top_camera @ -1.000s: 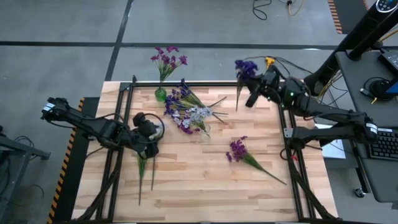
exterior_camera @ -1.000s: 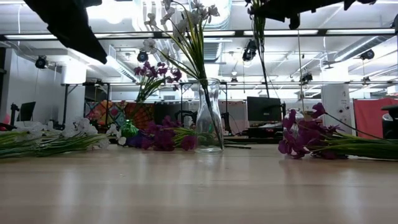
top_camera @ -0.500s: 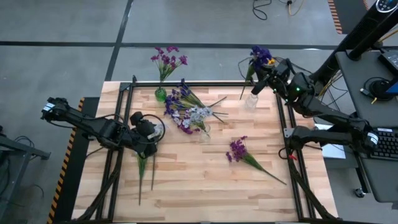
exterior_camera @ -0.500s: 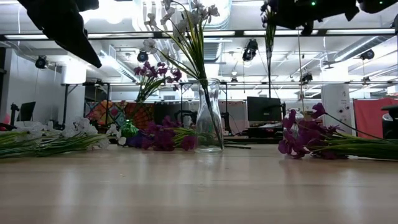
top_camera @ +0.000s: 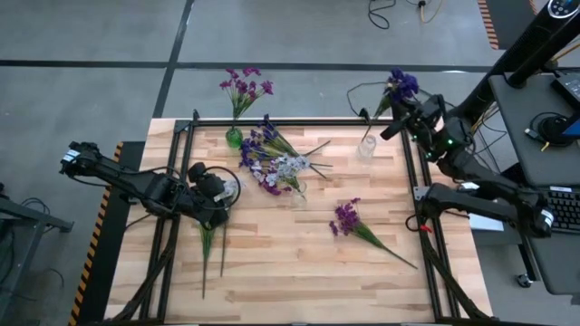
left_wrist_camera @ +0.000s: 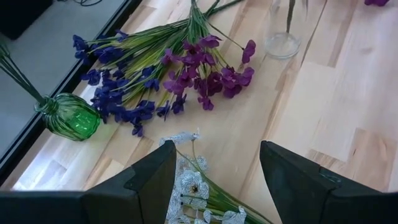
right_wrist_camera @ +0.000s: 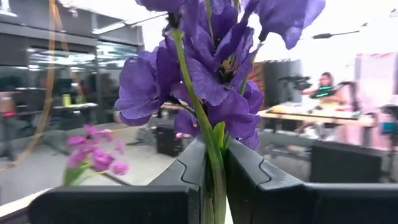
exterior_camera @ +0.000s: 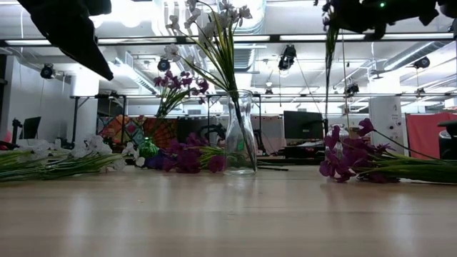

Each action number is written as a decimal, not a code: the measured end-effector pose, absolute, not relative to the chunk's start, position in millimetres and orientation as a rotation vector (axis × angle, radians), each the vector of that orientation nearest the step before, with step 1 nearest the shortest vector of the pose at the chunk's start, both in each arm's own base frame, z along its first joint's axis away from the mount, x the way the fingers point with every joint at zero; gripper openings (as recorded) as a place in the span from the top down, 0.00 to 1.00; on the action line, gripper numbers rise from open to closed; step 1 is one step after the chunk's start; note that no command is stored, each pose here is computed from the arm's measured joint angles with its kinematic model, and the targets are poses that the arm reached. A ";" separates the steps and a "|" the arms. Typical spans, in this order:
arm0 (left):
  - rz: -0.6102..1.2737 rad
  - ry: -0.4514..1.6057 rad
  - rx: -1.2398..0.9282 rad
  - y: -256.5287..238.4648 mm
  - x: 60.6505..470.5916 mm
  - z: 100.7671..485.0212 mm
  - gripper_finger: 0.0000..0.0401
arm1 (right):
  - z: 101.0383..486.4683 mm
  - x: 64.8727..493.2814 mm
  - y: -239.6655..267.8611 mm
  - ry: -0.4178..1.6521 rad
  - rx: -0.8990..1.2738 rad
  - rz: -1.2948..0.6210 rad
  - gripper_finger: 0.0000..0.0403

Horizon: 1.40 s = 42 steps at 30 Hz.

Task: Sort flowers into vase by color
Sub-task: Put the bottom blue flowers into the top transparent flower vase

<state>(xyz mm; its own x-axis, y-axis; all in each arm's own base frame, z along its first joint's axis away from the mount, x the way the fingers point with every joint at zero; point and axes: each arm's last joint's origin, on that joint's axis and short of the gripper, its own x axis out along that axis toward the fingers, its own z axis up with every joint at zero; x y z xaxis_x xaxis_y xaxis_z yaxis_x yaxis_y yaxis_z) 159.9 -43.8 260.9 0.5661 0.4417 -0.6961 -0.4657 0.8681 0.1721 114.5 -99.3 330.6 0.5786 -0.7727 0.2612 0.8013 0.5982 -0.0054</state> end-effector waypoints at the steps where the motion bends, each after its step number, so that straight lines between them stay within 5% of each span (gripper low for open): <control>1: 0.534 0.809 -0.032 -43.8 159.9 260.9 0.46 | 329.6 113.3 -99.0 -0.238 -0.135 -0.944 0.92; 42: 0.539 0.801 -0.034 -43.8 160.2 261.2 0.46 | 306.8 128.7 -115.4 -0.052 -0.126 -1.067 0.88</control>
<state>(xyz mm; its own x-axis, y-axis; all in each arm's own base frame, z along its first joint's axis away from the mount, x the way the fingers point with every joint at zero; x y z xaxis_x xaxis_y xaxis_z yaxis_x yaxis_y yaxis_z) 160.2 -43.8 261.2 0.5692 0.4465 -0.6904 -0.4720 0.8650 0.1704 128.7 -115.4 306.8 0.4825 -0.8697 0.1036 0.8757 0.4766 -0.0776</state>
